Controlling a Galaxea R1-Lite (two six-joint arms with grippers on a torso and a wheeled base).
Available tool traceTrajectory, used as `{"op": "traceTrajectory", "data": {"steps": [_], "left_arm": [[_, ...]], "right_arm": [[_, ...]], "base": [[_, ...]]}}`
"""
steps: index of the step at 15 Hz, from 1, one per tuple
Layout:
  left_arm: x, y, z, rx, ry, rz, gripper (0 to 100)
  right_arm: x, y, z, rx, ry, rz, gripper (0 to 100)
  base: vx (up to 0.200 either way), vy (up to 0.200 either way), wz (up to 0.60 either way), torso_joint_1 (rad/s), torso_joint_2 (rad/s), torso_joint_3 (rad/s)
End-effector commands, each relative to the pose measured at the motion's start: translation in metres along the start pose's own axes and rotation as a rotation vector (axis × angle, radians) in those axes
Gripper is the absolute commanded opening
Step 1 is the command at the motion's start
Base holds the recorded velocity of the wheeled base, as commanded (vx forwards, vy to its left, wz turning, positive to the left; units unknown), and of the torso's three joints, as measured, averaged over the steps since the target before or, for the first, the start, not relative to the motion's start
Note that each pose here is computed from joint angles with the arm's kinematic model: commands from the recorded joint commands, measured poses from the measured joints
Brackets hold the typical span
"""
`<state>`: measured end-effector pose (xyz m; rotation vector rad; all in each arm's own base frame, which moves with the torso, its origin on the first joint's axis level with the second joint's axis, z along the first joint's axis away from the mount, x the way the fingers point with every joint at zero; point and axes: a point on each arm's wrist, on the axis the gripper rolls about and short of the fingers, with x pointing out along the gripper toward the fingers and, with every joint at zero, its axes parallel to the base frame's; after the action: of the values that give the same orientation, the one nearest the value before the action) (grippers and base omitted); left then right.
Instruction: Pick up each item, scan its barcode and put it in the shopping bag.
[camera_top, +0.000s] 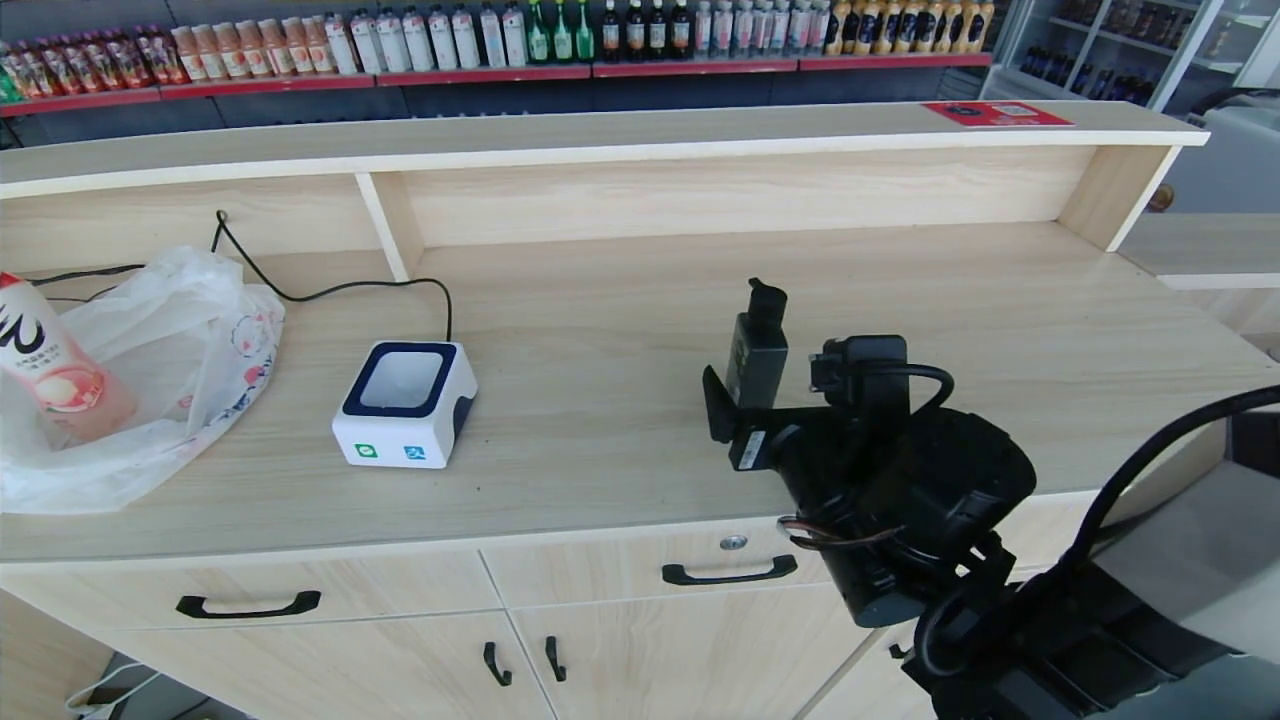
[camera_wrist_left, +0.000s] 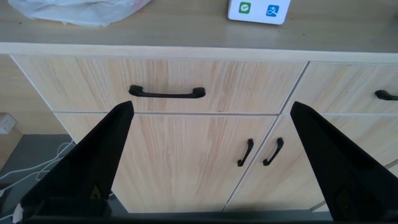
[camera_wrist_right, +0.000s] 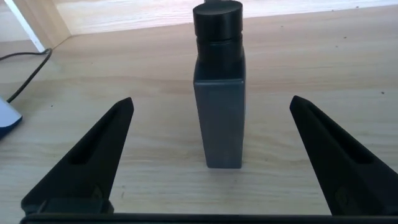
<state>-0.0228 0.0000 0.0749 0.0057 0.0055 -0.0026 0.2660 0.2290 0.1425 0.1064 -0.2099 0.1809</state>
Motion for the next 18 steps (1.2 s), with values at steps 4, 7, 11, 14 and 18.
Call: {"op": "traceTrajectory", "data": {"steps": [4, 7, 11, 14, 18], "left_arm": [[0.000, 0.000, 0.000, -0.001, 0.001, 0.001, 100], [0.000, 0.000, 0.000, -0.001, -0.001, -0.001, 100], [0.000, 0.000, 0.000, -0.001, -0.001, -0.001, 100], [0.000, 0.000, 0.000, -0.001, -0.001, -0.001, 100], [0.000, 0.000, 0.000, -0.001, -0.001, -0.001, 100]], "right_arm": [[0.018, 0.008, -0.019, 0.004, -0.001, -0.008, 100], [0.035, -0.019, -0.029, -0.027, 0.007, -0.075, 100], [0.047, -0.031, -0.028, -0.040, -0.016, -0.087, 100], [0.056, -0.027, -0.031, -0.034, -0.034, -0.083, 100], [0.070, -0.019, -0.028, -0.026, -0.087, -0.075, 100]], "base": [[0.000, 0.000, 0.00, 0.000, 0.00, 0.000], [0.000, 0.000, 0.00, 0.000, 0.00, 0.000], [0.000, 0.000, 0.00, 0.000, 0.00, 0.000], [0.000, 0.000, 0.00, 0.000, 0.00, 0.000], [0.000, 0.000, 0.00, 0.000, 0.00, 0.000]]}}
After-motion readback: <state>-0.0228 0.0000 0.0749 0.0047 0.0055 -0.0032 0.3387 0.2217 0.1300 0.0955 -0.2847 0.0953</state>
